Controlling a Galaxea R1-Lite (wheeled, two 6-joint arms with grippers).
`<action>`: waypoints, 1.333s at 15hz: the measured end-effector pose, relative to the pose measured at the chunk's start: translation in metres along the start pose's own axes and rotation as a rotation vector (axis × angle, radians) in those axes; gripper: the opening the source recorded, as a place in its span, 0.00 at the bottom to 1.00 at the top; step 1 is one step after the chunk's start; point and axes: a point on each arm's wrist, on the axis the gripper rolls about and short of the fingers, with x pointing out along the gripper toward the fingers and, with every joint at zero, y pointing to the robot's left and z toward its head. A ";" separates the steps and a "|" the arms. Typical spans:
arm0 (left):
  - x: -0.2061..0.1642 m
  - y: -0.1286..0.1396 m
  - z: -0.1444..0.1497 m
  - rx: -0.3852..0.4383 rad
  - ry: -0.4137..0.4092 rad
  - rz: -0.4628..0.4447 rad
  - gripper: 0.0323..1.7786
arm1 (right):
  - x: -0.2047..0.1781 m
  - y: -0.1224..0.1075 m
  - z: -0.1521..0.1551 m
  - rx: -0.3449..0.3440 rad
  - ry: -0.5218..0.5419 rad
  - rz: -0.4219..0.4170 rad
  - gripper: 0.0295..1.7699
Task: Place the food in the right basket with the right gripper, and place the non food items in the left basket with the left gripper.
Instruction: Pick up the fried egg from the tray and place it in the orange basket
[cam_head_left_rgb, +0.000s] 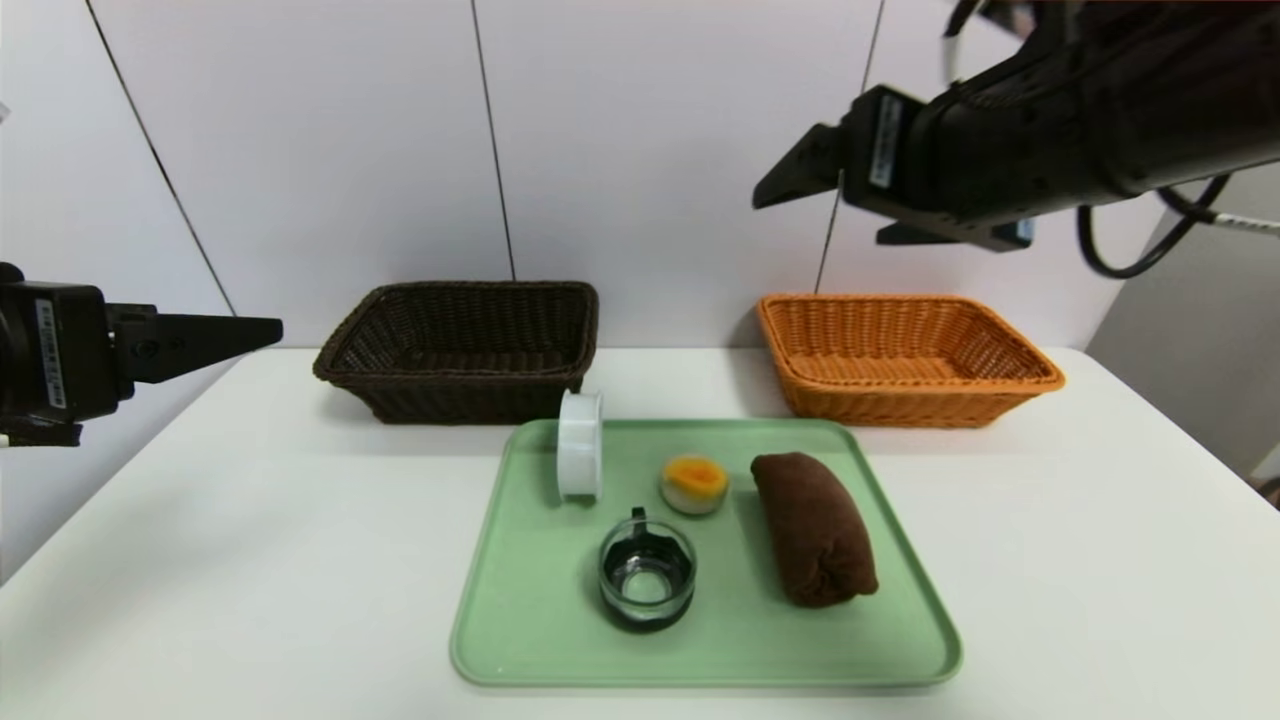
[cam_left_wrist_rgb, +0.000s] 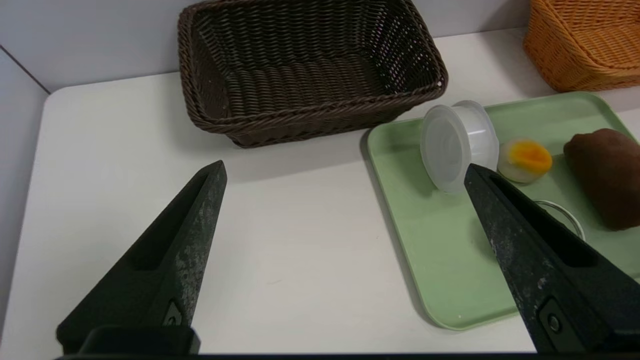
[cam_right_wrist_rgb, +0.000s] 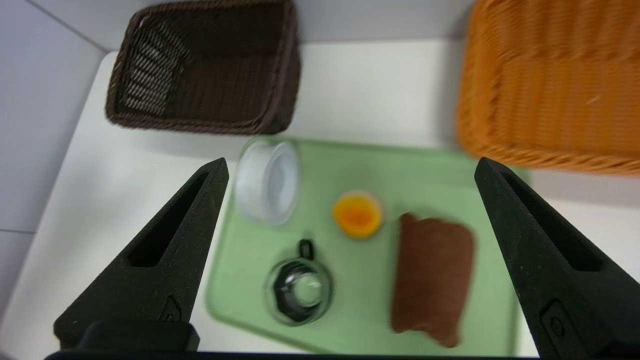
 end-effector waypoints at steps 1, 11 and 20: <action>0.001 -0.001 -0.001 -0.001 0.005 -0.007 0.95 | 0.014 0.009 -0.009 0.043 0.044 0.003 0.96; 0.007 -0.002 -0.014 0.001 0.054 -0.016 0.95 | 0.100 0.016 -0.061 0.474 0.392 -0.108 0.96; 0.032 -0.006 -0.027 -0.001 0.106 0.020 0.95 | 0.164 -0.002 -0.088 0.604 0.488 -0.219 0.96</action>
